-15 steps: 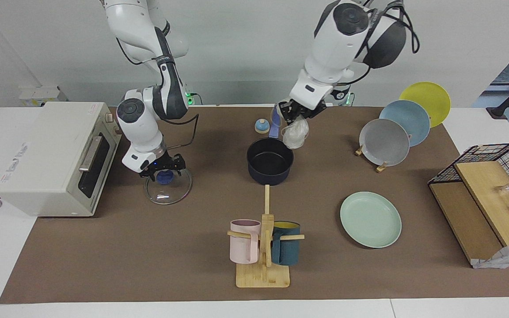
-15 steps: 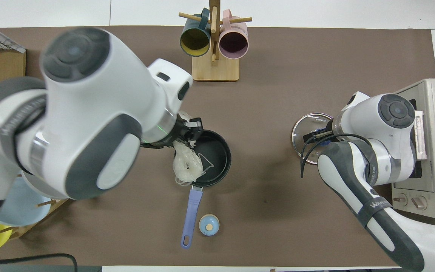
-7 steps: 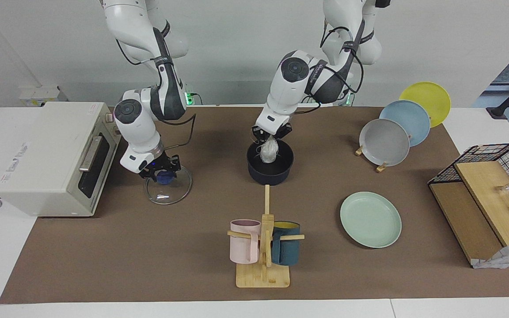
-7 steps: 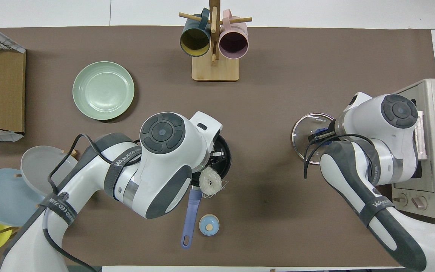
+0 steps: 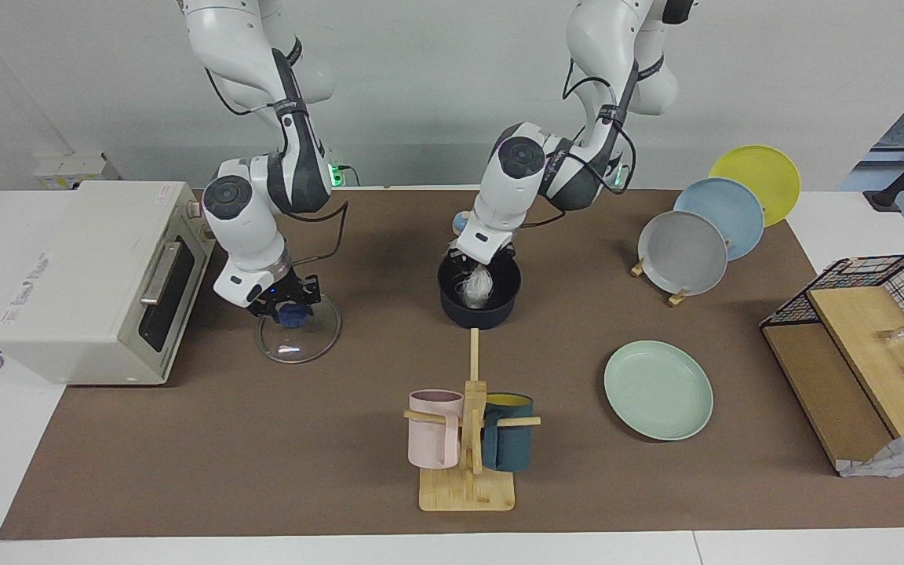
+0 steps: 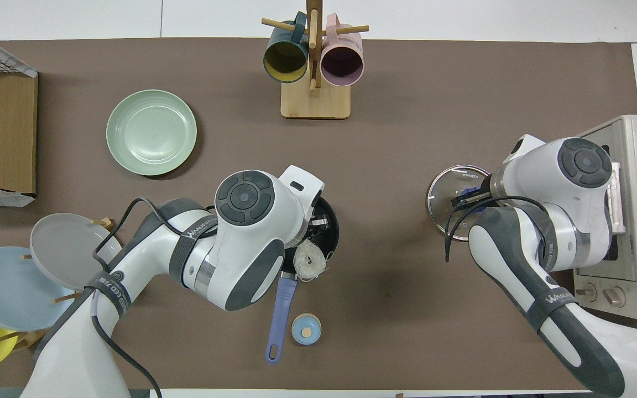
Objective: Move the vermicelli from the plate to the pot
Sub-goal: 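Carry the vermicelli with the left gripper over the black saucepan, then open the left gripper to drop the vermicelli into the saucepan, then withdraw the left gripper while the right gripper carries the lid over the saucepan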
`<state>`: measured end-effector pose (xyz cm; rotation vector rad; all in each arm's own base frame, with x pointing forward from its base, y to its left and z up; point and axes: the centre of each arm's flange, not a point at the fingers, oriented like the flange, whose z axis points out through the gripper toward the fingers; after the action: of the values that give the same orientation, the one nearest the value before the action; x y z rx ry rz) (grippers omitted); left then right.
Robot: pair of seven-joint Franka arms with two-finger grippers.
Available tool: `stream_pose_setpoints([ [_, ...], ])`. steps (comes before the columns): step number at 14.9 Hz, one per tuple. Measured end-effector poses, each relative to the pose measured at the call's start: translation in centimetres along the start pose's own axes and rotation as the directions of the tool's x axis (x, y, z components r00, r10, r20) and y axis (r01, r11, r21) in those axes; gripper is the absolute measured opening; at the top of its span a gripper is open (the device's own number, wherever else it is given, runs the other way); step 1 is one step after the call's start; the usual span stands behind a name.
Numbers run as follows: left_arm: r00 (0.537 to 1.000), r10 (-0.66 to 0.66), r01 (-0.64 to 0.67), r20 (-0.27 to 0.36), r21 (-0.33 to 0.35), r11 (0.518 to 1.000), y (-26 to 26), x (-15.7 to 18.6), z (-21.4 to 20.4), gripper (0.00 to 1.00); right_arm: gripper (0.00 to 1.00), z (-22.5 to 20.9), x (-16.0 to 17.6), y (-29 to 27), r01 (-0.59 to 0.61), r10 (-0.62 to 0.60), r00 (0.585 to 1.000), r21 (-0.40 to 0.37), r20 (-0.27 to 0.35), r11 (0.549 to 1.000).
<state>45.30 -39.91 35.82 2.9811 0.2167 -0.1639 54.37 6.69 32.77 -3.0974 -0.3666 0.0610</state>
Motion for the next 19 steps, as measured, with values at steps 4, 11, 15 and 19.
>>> stream_pose_setpoints([
  [4, 0.999, 0.032, -0.032, -0.006, -0.005, 0.999, -0.1, 0.5, 0.8, 0.23, 0.67, -2.7, 1.3, -1.6, 0.015, -0.015, 0.999, 0.004, 0.030, 1.000],
  [11, 0.998, 0.066, -0.066, -0.022, -0.007, 0.998, -1.0, 1.9, 0.0, 0.52, 0.67, -5.5, 3.2, -4.3, -0.024, 0.024, 0.998, 0.002, 0.050, 1.000],
  [15, 1.000, 0.017, -0.017, -0.008, -0.008, 1.000, -3.0, 5.9, -7.4, 0.96, 0.67, -8.2, 4.5, -6.5, -0.067, 0.067, 0.995, -0.002, 0.071, 0.998],
  [19, 0.998, 0.000, 0.002, -0.061, 0.046, 0.999, -7.7, 8.6, -17.8, 1.00, 0.67, -13.1, 6.6, -13.5, -0.150, 0.151, 0.985, -0.016, 0.077, 0.988],
])
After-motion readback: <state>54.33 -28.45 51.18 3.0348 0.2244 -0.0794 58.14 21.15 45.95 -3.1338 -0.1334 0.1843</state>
